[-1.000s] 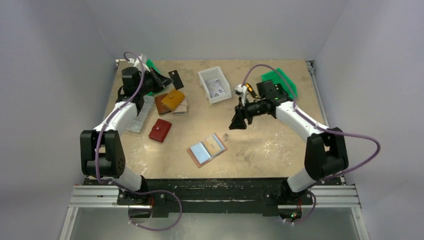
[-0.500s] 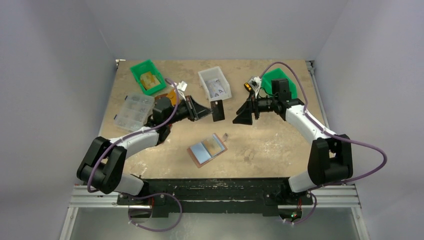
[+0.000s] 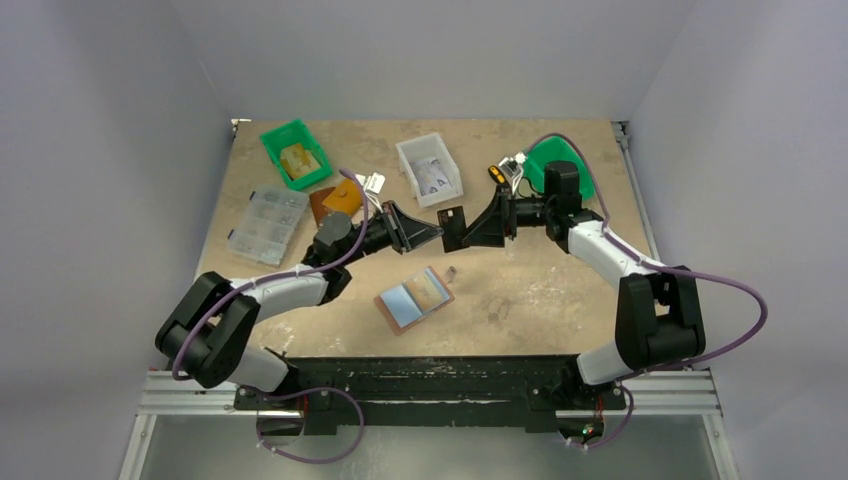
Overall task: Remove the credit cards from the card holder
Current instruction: Place the credit card in the storage box.
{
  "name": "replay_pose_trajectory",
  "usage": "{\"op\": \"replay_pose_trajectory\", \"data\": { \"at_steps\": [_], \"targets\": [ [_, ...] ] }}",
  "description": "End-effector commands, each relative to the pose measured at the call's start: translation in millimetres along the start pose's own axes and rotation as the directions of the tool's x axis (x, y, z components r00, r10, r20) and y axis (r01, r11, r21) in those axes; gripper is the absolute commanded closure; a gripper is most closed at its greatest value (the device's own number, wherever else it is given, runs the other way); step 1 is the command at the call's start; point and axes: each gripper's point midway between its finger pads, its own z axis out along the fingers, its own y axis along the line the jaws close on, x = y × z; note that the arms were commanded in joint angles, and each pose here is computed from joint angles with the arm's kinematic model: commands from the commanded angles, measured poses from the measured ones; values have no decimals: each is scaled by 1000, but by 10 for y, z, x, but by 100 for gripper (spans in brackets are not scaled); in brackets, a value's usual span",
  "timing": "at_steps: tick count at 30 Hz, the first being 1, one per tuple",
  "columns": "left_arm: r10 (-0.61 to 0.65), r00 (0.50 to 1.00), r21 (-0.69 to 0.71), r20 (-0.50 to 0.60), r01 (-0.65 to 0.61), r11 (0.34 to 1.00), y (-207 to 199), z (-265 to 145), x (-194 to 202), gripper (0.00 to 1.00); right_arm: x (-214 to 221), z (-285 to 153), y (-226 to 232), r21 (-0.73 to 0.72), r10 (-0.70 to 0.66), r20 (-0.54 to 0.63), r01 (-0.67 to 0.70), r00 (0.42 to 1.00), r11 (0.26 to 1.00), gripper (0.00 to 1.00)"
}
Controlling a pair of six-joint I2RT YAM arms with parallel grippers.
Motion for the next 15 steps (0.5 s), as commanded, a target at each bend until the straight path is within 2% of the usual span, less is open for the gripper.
{"op": "replay_pose_trajectory", "data": {
  "at_steps": [1,4,6,9,10,13,15],
  "targets": [
    [12,1000,56,27,-13,998,-127,56,21,100,-111,-10,158,-82,-9,20,11,1000,997,15],
    [3,1000,54,15,-4,999,-104,86,103,100,-134,-16,204,-100,-2,32,5,999,995,24],
    [-1,1000,53,10,1,999,-89,99,144,100,-124,-10,202,-110,14,29,-11,999,994,39],
    [-10,1000,37,17,9,999,-58,100,153,100,-103,-4,177,-121,29,19,-27,999,992,79],
    [-13,1000,17,19,13,1000,-24,92,151,99,-101,-6,178,-124,28,17,-26,999,992,97],
    [16,1000,-110,18,-14,994,142,48,118,75,-158,-62,98,-70,11,50,-8,999,998,100],
    [65,998,-218,18,-59,974,257,-42,63,63,-209,-150,-19,1,-12,72,12,997,1000,100]
  ]
}}
